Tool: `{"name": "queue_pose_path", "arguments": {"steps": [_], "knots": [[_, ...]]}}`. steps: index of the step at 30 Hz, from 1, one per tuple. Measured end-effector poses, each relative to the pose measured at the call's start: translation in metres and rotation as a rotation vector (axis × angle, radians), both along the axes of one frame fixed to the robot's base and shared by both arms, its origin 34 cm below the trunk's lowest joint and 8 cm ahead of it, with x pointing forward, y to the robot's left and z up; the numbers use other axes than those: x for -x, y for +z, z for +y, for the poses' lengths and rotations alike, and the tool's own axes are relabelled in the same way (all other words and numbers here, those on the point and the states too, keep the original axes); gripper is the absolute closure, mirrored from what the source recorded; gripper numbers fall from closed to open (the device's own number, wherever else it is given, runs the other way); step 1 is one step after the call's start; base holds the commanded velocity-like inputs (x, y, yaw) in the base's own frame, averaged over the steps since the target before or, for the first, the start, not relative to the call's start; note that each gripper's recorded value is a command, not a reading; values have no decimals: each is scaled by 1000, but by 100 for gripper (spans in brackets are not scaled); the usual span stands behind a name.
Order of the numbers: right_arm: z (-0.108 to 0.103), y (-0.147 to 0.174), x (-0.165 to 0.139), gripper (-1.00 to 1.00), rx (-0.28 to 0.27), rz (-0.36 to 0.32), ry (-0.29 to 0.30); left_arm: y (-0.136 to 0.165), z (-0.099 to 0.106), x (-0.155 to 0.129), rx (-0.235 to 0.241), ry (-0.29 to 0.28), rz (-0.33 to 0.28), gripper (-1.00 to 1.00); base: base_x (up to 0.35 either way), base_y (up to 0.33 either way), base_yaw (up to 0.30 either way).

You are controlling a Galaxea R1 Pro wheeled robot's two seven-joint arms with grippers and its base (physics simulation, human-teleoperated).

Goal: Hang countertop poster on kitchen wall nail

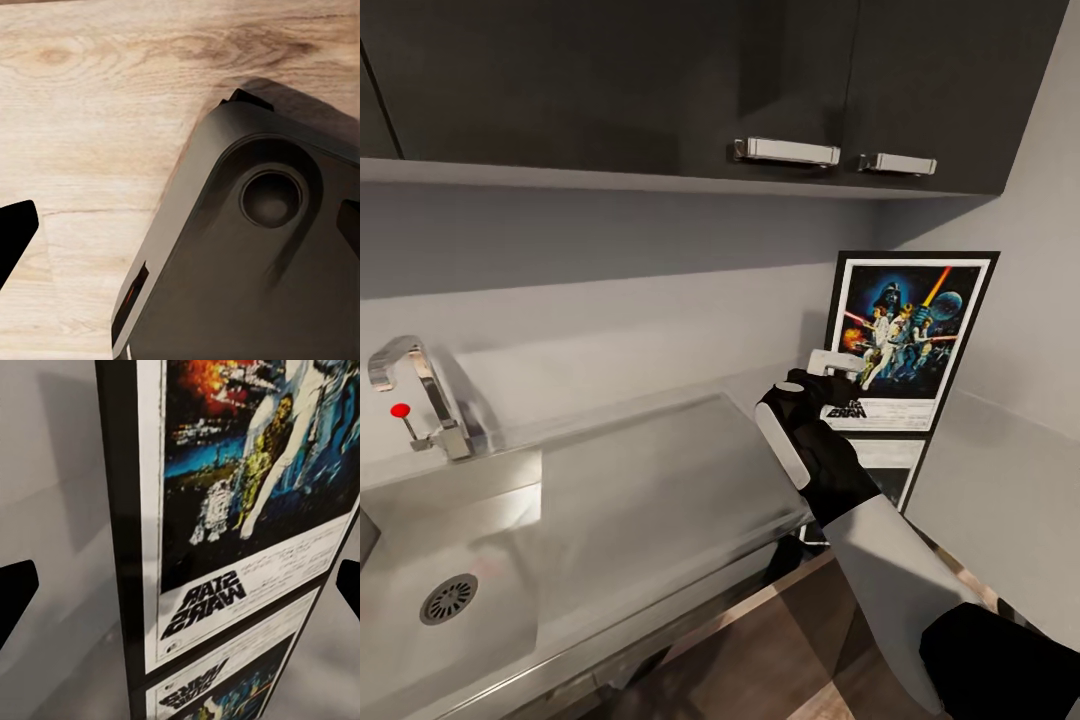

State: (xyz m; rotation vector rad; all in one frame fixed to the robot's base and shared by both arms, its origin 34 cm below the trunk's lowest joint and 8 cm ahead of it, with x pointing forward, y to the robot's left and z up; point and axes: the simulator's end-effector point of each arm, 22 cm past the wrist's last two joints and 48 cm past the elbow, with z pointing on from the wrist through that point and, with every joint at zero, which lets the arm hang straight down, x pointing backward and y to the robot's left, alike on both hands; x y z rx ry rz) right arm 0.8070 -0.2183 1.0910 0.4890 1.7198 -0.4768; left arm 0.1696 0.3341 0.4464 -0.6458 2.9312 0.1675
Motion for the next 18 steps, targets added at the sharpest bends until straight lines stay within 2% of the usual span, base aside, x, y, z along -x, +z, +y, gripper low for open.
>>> {"name": "queue_pose_path", "arguments": {"steps": [8,18], "knots": [[1,0,0,-100,0,-1,2,0,0,0,0,-1,0,-100,0,-4,0],[1,0,0,-100,1,0,2,0,0,0,1,-1,0,-100,0,-112,0]]}}
